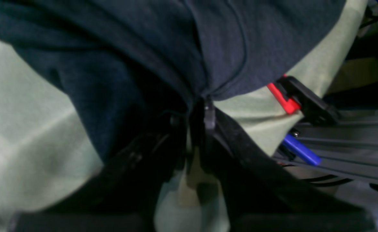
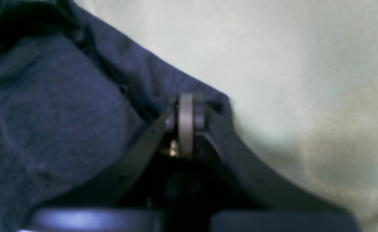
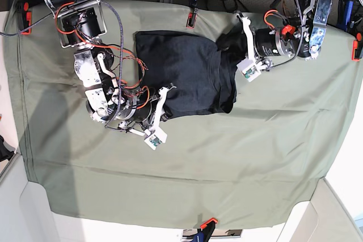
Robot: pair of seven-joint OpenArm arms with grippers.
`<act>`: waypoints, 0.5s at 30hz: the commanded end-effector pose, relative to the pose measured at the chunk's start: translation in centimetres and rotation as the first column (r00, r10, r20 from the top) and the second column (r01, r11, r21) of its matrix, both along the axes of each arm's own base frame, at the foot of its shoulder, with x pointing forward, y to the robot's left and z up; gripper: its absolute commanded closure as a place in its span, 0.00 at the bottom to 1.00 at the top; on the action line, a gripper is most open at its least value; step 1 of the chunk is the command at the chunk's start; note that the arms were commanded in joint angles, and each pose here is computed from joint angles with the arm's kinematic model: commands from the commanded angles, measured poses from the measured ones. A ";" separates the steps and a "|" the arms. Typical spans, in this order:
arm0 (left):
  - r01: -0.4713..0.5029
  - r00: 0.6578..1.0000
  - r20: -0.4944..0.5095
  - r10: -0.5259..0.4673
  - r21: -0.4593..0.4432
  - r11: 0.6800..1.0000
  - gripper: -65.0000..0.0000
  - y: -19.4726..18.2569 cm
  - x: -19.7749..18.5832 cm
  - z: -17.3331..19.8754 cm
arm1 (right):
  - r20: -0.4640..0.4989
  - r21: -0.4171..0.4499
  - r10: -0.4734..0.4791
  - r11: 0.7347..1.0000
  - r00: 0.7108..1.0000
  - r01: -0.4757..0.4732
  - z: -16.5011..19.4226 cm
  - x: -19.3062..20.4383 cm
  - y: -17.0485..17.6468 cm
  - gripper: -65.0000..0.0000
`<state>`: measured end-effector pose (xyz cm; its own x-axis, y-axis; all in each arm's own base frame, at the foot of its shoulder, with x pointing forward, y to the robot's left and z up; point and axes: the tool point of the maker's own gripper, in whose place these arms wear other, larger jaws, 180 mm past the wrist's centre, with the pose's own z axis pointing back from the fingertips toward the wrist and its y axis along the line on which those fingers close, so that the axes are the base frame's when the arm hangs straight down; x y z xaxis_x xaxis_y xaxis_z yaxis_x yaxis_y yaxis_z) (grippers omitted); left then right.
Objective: Fold the T-shirt properly
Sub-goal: 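Hold the bundle with both grippers and fold it over into a square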
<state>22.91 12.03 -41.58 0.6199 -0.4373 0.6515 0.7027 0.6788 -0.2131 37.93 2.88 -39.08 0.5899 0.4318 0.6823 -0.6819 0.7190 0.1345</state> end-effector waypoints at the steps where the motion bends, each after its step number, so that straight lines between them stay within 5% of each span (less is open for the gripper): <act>1: -0.078 0.996 0.058 0.074 0.076 0.994 0.86 2.0 2.7 0.5 | 0.055 0.025 -0.008 1.000 0.998 0.007 1.9 1.5 0.2 1.00; 15: -0.085 0.987 0.145 0.061 0.162 0.983 0.86 4.7 6.5 2.8 | 0.072 0.000 -0.062 0.998 0.995 0.062 1.9 2.4 -1.3 1.00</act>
<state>28.19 16.03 -39.97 0.5825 -0.5103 0.6326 0.6768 0.7355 -0.0298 38.75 1.32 -39.20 0.6013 0.4232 0.6777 -0.6474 0.7552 0.1028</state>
